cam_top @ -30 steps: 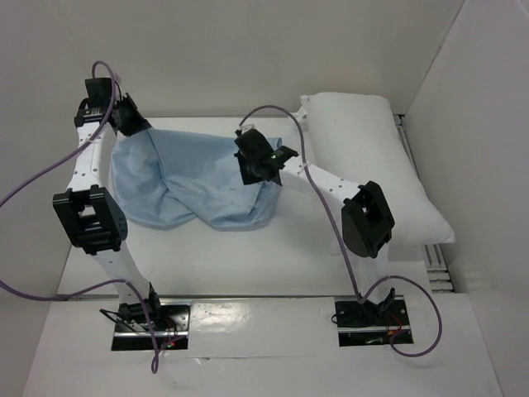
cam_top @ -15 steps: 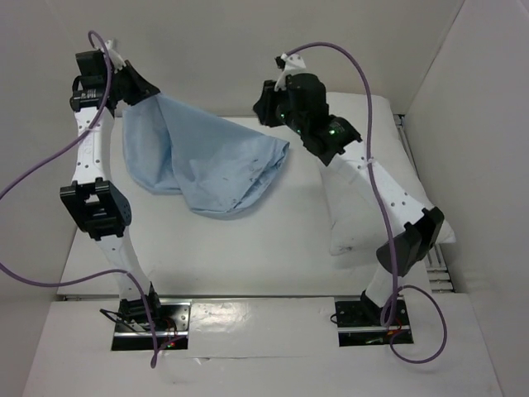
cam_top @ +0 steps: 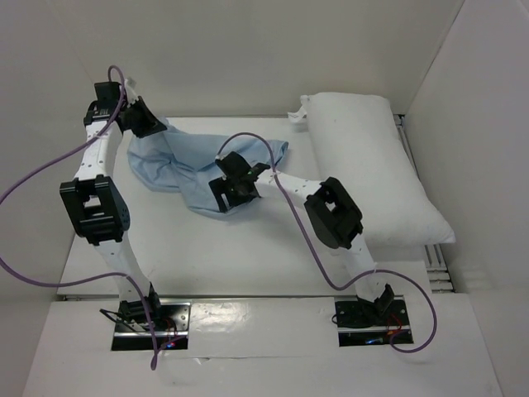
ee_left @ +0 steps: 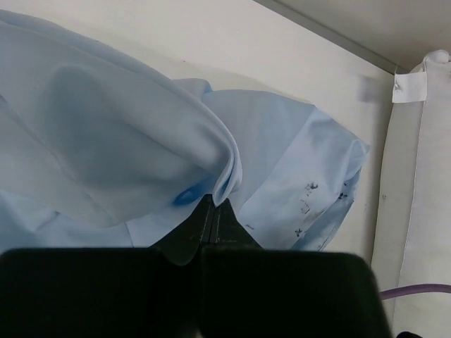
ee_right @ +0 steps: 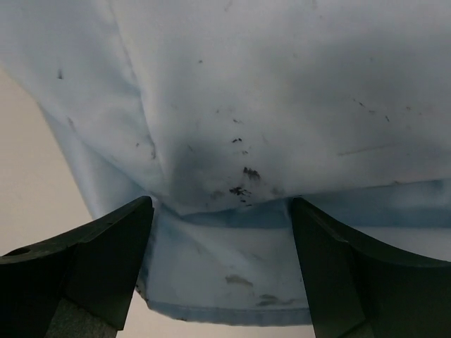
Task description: Put the pillow into the pillowcase
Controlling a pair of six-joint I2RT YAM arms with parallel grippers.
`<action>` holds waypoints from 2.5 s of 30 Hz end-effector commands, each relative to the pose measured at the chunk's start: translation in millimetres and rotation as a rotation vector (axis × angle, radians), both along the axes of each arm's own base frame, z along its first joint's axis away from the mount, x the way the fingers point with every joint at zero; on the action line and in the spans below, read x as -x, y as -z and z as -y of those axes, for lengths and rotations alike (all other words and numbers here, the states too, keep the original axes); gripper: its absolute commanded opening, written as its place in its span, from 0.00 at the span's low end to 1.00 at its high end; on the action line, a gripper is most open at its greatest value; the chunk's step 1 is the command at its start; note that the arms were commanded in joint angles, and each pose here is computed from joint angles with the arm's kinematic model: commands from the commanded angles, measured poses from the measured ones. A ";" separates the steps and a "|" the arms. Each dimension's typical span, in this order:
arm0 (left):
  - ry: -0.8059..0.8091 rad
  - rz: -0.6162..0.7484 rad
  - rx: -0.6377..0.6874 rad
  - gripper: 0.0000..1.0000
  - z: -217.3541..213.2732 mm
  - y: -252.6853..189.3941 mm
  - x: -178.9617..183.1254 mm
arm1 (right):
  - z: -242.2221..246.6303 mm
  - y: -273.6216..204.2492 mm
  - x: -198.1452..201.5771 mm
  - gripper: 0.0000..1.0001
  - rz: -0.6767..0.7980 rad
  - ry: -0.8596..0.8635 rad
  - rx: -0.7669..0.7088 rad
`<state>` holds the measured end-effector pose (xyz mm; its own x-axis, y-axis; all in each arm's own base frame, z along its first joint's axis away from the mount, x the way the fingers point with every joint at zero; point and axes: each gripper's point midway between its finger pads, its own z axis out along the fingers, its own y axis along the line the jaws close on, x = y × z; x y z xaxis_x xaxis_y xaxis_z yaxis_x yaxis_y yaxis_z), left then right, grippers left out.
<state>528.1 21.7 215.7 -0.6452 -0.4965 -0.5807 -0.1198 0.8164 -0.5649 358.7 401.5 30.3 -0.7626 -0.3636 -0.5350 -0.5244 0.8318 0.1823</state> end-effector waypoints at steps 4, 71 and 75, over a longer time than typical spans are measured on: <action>-0.001 0.107 -0.070 0.00 -4.2 -42.1 7.0 | -26.0 -26.8 0.7 0.86 0.051 -0.005 -0.081; 0.523 -0.106 -0.327 0.74 274.3 82.1 201.9 | 225.2 -194.0 24.3 0.84 0.299 0.596 -0.238; 0.577 -0.142 -0.455 0.72 314.3 116.0 200.4 | 246.9 -196.5 19.8 0.84 0.288 0.652 -0.246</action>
<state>304.9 -277.5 94.8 -0.8486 0.2184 -0.4819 0.3675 0.8985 -0.2400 338.1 167.9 195.3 -0.6508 0.2002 -0.7324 -0.0265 0.9580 0.2854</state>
